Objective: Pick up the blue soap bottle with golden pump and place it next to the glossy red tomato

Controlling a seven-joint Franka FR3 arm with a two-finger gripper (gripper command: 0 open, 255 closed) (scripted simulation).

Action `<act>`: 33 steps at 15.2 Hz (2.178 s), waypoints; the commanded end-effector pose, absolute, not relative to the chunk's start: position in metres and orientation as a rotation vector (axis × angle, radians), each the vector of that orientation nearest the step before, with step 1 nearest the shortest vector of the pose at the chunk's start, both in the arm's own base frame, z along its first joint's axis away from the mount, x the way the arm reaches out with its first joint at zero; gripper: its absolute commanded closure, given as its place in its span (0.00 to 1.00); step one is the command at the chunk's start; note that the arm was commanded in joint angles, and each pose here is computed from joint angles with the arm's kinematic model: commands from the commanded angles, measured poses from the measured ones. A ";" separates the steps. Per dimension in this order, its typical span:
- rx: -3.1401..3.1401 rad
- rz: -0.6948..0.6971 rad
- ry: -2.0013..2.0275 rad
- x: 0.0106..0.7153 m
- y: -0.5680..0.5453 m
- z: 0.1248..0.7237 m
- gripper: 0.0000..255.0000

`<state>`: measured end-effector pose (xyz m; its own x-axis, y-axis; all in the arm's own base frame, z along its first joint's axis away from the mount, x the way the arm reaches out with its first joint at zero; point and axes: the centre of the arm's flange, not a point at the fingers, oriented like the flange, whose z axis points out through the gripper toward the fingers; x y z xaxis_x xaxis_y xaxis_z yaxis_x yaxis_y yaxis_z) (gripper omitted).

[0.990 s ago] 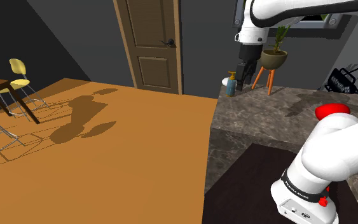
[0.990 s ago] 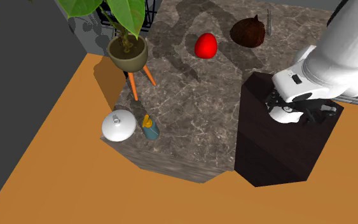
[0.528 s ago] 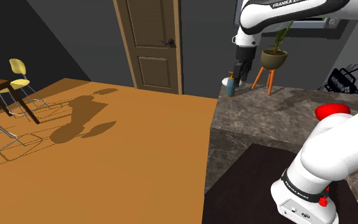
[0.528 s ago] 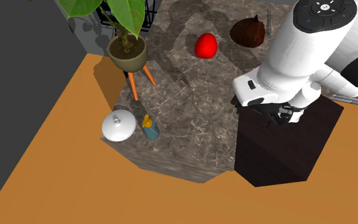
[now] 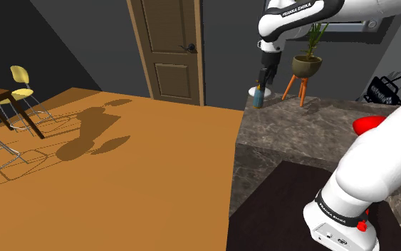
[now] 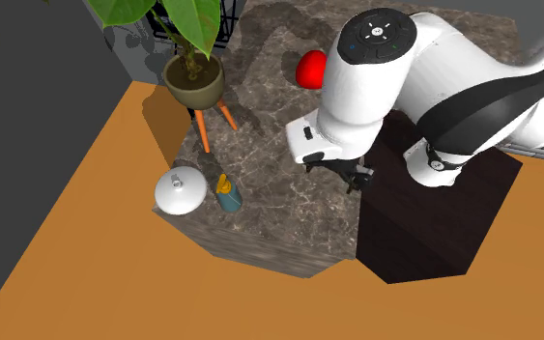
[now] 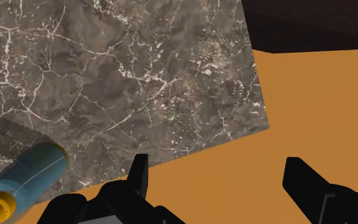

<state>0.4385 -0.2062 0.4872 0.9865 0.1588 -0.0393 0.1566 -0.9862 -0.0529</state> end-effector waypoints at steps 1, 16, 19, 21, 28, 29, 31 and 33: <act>-3.094 0.061 -0.252 0.451 -0.226 0.478 0.00; -3.180 0.019 -0.296 0.560 -0.370 0.442 0.00; -3.189 0.014 -0.301 0.572 -0.387 0.434 0.00; -3.189 0.014 -0.301 0.572 -0.388 0.423 0.00; -3.189 0.014 -0.301 0.572 -0.389 0.399 0.00; -3.189 0.014 -0.301 0.572 -0.389 0.399 0.00; -3.189 0.014 -0.301 0.572 -0.389 0.399 0.00; -3.189 0.014 -0.301 0.572 -0.389 0.399 0.00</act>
<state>0.5723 -0.3892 0.3993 0.9823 0.1869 -0.0147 0.1874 -0.9804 0.0609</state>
